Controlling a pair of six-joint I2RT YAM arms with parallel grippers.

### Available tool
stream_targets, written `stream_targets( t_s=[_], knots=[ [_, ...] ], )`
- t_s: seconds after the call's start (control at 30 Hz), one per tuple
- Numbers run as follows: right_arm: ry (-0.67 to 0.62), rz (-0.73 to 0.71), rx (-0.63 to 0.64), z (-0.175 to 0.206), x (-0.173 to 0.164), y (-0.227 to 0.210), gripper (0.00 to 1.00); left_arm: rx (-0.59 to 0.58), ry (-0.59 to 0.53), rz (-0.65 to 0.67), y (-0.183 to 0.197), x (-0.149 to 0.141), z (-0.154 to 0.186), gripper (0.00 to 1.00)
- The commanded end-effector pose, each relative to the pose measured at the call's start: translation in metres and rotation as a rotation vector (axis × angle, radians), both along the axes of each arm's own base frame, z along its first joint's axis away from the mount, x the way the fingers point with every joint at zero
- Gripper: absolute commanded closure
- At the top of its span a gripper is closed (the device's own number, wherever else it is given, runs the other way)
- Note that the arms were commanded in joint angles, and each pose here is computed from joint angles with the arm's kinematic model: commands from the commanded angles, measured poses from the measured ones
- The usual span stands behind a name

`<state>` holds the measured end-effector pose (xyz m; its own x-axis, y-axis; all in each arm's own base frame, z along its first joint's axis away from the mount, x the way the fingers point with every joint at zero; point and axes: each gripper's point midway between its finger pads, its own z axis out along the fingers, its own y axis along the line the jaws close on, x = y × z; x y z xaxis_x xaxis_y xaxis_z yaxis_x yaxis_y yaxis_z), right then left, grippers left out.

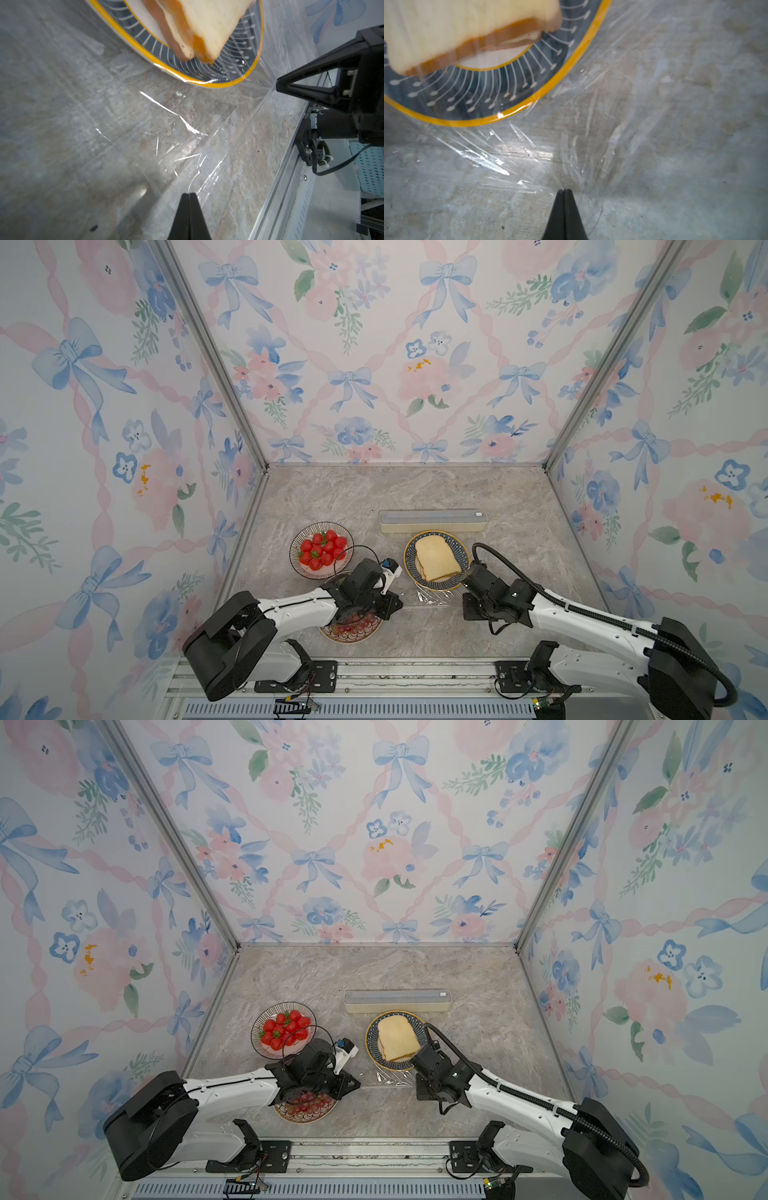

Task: Wrap the plate with plastic wrap
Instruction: Cover the plate with plastic wrap.

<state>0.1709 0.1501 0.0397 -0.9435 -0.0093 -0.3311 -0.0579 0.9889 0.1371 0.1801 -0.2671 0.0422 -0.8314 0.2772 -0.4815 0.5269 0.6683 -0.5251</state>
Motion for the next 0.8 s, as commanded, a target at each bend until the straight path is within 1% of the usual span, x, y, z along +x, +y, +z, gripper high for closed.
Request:
stream_targets(
  t_s=[0.0,0.2,0.33,0.5,0.77],
  knots=[
    [-0.03,-0.065,-0.001,-0.007,0.012,-0.008,1.0,0.02,-0.051,0.018,-0.008,0.018,0.002,1.0],
    [-0.061,-0.112,0.02,-0.011,0.026,-0.016,1.0,0.04,-0.044,0.063,-0.018,0.036,-0.003,1.0],
    [-0.073,-0.106,0.029,-0.006,0.031,-0.016,1.0,0.016,-0.055,0.062,-0.027,0.044,0.006,1.0],
    [-0.072,-0.099,0.034,-0.005,0.031,-0.016,1.0,-0.007,-0.057,0.063,-0.029,0.044,0.014,1.0],
    [-0.075,-0.118,0.052,-0.012,0.04,-0.015,1.0,0.044,-0.032,0.102,-0.029,0.053,-0.004,1.0]
  ],
)
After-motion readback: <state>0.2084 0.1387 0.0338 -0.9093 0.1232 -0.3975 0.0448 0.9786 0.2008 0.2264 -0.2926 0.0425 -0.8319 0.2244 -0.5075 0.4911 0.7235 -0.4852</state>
